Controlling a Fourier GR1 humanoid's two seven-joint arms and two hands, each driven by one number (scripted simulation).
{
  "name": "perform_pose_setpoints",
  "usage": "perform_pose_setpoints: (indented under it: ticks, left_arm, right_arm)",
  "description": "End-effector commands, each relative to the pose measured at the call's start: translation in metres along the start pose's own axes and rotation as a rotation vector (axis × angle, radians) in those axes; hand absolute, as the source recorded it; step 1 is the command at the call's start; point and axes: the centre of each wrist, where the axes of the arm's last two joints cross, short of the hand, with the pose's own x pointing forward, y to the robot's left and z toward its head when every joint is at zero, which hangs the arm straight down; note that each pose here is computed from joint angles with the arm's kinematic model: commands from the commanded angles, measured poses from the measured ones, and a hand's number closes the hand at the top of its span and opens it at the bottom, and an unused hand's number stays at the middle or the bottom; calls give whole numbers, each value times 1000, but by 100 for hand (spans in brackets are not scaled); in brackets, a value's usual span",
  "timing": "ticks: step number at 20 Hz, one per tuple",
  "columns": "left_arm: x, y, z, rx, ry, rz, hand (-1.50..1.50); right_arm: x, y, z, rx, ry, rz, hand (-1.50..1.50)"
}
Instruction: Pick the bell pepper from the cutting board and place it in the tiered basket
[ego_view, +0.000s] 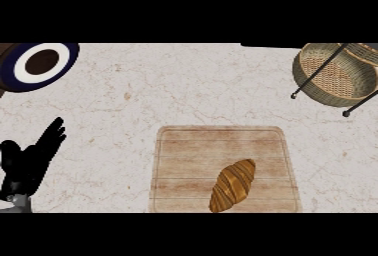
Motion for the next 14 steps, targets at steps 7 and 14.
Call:
perform_pose_setpoints:
  ticks: [7,14]
  left_arm:
    - [-9,0,-1,-10,34,6,0]
    - [-4,3,-2,1,24,-16,0]
  right_arm:
    - [-25,-23,-17,82,-98,134,150]
    - [-44,-8,-17,347,73,144,150]
